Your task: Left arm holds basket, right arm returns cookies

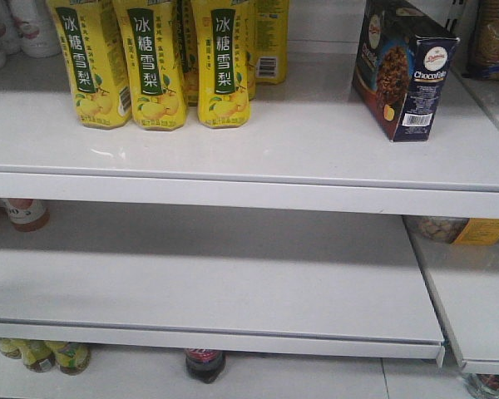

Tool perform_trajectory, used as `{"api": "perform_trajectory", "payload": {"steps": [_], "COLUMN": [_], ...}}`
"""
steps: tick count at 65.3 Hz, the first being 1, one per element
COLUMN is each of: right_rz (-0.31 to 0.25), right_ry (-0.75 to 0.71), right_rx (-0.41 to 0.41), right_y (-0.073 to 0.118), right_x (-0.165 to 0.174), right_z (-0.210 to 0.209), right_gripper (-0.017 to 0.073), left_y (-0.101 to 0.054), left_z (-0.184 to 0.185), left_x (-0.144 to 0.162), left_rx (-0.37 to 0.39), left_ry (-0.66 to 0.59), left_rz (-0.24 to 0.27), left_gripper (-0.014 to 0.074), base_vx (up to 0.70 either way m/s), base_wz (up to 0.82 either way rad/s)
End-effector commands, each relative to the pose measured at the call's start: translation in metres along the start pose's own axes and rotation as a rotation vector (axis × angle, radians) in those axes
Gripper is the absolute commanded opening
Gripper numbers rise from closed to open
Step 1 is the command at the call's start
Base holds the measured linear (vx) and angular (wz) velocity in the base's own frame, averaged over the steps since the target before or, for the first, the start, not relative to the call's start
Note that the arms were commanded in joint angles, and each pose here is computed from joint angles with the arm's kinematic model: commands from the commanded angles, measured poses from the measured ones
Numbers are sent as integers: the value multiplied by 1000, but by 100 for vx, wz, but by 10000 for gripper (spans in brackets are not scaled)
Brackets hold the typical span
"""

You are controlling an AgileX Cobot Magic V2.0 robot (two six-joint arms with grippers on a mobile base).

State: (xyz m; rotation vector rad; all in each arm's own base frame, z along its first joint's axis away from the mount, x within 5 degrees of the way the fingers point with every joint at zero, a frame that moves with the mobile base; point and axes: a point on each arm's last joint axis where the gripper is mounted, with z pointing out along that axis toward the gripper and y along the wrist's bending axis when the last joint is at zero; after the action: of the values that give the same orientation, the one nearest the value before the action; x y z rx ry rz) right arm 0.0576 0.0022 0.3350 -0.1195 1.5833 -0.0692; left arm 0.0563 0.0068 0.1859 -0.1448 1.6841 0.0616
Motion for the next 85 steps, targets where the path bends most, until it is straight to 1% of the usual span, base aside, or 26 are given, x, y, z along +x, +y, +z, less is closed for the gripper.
{"api": "perform_trajectory", "payload": {"steps": [1, 36, 44, 52, 65, 70, 74, 79, 85], "right_rz": [-7, -7, -10, 0, -10, 16, 40, 46, 50], "right_ry": [-82, -82, -119, -120, -138, -135, -131, -127, -150], "right_rx": [22, 22, 29, 27, 38, 74, 120, 173, 204], "right_y": [-2, -2, -3, -3, -4, -6, -9, -12, -12], "right_x": [-13, -14, -17, -17, -19, -18, -18, -18, -12], "right_z": [0, 0, -1, -1, -1, -1, -1, -2, -4], "right_gripper": [-6, -6, -6, -6, -6, -6, -6, -6, -6], "left_y": [-1, -1, -1, -1, -1, -1, -1, -1, -1], "left_z": [-4, -4, -4, -4, -4, -4, -4, -4, -4], "left_x": [-20, -20, -20, -20, -20, -20, -20, -20, -20], "left_rx": [2, 2, 2, 2, 2, 2, 2, 2, 2], "left_ry": [-148, -148, -148, -148, -148, -148, -148, -148, -148], "left_rz": [30, 30, 30, 30, 30, 30, 30, 30, 30], "left_gripper": [-3, -3, -3, -3, -3, -3, -3, -3, -3], "base_vx": [0, 0, 0, 0, 0, 0, 0, 0, 0], "base_wz": [0, 0, 0, 0, 0, 0, 0, 0, 0]}}
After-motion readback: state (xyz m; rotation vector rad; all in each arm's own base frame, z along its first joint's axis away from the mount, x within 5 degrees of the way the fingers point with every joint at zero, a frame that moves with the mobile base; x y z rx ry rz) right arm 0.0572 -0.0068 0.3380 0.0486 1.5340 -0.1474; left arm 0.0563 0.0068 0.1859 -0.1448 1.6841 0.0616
